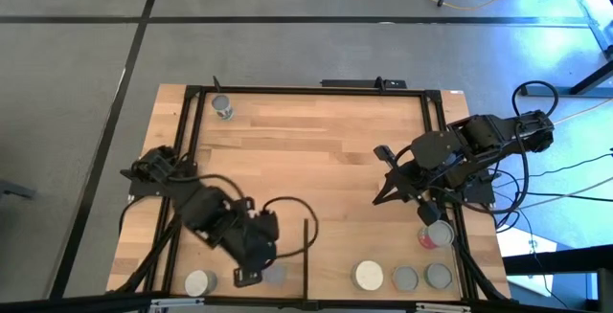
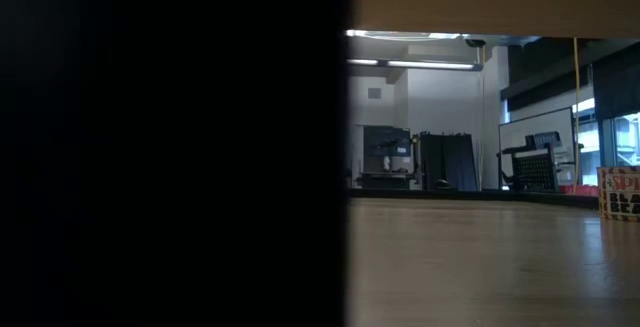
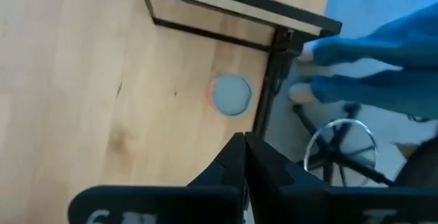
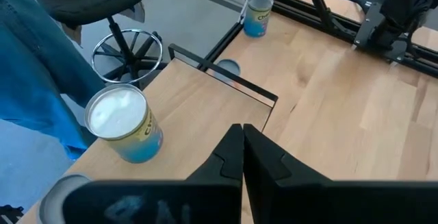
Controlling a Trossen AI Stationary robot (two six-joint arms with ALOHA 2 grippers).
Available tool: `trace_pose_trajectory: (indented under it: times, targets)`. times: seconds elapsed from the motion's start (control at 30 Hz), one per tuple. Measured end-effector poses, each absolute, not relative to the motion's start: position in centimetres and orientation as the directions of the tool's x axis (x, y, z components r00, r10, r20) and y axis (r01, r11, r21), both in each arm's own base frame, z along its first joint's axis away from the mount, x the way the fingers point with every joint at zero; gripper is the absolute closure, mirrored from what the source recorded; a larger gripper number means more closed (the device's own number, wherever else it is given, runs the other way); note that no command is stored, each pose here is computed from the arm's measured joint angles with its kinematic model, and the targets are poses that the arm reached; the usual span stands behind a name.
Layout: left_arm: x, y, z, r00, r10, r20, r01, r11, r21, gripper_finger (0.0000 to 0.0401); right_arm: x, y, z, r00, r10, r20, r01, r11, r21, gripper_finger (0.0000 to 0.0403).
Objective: Pick and place cans onto a shelf
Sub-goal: Put the canned cherries on the shelf
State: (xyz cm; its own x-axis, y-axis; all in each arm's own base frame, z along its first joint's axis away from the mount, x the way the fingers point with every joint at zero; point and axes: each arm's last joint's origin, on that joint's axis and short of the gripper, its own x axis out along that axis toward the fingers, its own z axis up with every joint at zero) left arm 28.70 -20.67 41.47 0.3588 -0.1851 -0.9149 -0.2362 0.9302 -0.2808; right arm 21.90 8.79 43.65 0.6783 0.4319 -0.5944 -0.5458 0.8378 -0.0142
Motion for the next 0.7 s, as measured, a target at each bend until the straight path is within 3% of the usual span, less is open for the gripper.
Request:
trace_pose_trajectory:
  times: [0.1,0.4,0.7]
  targets:
    - [27.2,-20.9,42.1,0.395,-0.167,-0.903,-0.276,0.916,-0.29,0.0401,21.9,8.8,43.7,0.682,0.433,-0.59,-0.546,0.838,-0.015,0.0398]
    - [22.4,-23.6,39.3,0.287,-0.117,-0.951,-0.486,0.837,-0.25,0.0401,22.2,8.9,44.1,0.708,0.443,-0.549,-0.545,0.838,-0.026,0.0398]
    - [18.2,-27.5,35.7,0.377,-0.092,-0.922,-0.615,0.719,-0.324,0.0401,22.3,8.9,44.2,0.717,0.448,-0.534,-0.544,0.838,-0.029,0.0398]
